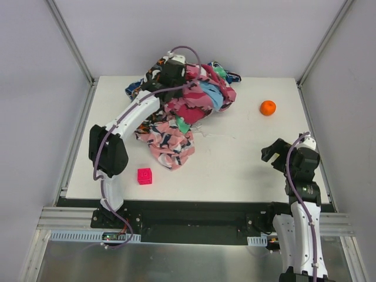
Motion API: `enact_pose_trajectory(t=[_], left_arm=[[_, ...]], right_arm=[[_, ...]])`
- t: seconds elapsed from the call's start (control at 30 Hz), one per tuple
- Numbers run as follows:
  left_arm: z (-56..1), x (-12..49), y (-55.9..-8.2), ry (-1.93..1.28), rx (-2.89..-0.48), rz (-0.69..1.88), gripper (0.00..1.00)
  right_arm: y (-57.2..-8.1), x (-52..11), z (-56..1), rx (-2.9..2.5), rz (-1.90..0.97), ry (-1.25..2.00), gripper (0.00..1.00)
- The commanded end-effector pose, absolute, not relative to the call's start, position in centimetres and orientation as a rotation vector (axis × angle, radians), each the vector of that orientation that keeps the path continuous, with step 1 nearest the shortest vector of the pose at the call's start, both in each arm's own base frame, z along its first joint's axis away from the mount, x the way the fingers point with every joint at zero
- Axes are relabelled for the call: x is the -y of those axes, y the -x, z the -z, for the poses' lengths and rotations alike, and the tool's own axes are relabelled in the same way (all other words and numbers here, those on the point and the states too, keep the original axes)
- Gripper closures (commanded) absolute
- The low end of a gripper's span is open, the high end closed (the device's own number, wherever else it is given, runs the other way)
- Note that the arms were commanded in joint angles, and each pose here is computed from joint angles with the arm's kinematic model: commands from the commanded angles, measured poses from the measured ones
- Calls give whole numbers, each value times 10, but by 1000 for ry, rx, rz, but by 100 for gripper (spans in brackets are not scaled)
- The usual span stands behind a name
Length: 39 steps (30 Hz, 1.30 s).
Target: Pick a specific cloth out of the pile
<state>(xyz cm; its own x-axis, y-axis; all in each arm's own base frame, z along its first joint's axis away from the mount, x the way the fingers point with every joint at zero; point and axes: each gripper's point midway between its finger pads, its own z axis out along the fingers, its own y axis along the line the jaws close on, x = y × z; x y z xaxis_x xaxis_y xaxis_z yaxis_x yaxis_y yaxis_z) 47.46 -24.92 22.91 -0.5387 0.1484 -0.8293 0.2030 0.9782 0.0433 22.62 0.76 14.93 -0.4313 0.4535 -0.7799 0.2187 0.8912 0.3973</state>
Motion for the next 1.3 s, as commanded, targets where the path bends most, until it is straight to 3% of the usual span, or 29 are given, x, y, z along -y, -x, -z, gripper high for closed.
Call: enact_pose_trajectory(t=[0.0,0.17,0.37,0.53,0.73,1.07,1.2,1.27], left_arm=[[-243,162,-506,85,-2119,41,100],[-179,110,-513,333,-2290,166,99],[-120,120,-504,352,-2476,366,95],[-107,120,-498,343,-2513,363,89],[-104,116,-491,330,-2532,340,72],[-106,115,-477,310,-2547,352,64],[-107,117,-473,303,-2552,368,59],[-108,118,-471,295,-2554,380,56]], right_arm=[[-244,-28,-164,-2004,-418,-379,4],[-264,-65,-177,-2017,-507,-222,4],[-299,-141,-210,-2017,-609,-3,4],[-338,-219,-230,-1979,-727,58,4],[-377,-302,-228,-2001,-856,21,4],[-446,-342,-193,-1984,-845,-286,1],[-451,-355,-188,-1977,-867,-289,16],[-451,-359,-188,-1975,-886,-291,32]])
